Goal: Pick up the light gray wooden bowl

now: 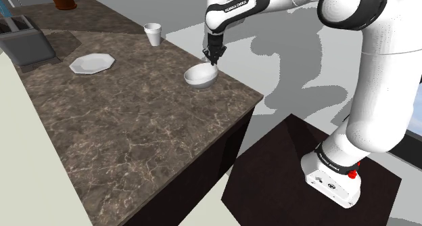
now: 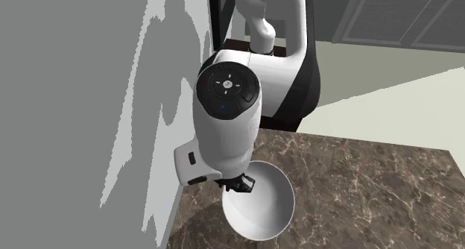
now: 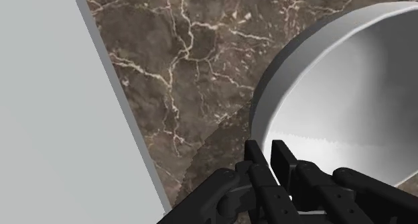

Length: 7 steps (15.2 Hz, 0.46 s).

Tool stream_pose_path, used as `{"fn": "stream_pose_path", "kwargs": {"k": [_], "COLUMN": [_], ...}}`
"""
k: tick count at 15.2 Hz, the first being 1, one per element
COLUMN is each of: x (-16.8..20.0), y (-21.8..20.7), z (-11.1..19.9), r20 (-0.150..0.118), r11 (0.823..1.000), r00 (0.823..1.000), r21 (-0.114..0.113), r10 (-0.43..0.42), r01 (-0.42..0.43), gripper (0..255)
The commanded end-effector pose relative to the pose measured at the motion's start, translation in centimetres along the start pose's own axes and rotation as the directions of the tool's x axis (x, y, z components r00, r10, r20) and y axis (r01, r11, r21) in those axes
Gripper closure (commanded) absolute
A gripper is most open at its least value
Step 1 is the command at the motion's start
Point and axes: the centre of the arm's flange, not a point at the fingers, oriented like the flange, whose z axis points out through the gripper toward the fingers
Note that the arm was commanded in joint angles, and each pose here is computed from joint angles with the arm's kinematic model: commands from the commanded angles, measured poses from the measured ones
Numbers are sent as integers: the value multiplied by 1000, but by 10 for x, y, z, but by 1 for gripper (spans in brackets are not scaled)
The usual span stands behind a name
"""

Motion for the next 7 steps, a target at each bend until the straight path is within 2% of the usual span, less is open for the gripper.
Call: {"fn": "stream_pose_path", "kwargs": {"k": [1,5,7], "x": [-1,0,-1], "y": [1,2,2], "z": [-11,-32,-33], "r20": [0,0,0], "r11": [1000,1000,1000], "r00": [1000,1000,1000], "r21": [0,0,0], "r10": [0,0,0], "r01": [0,0,0], "gripper": [255,255,255]}}
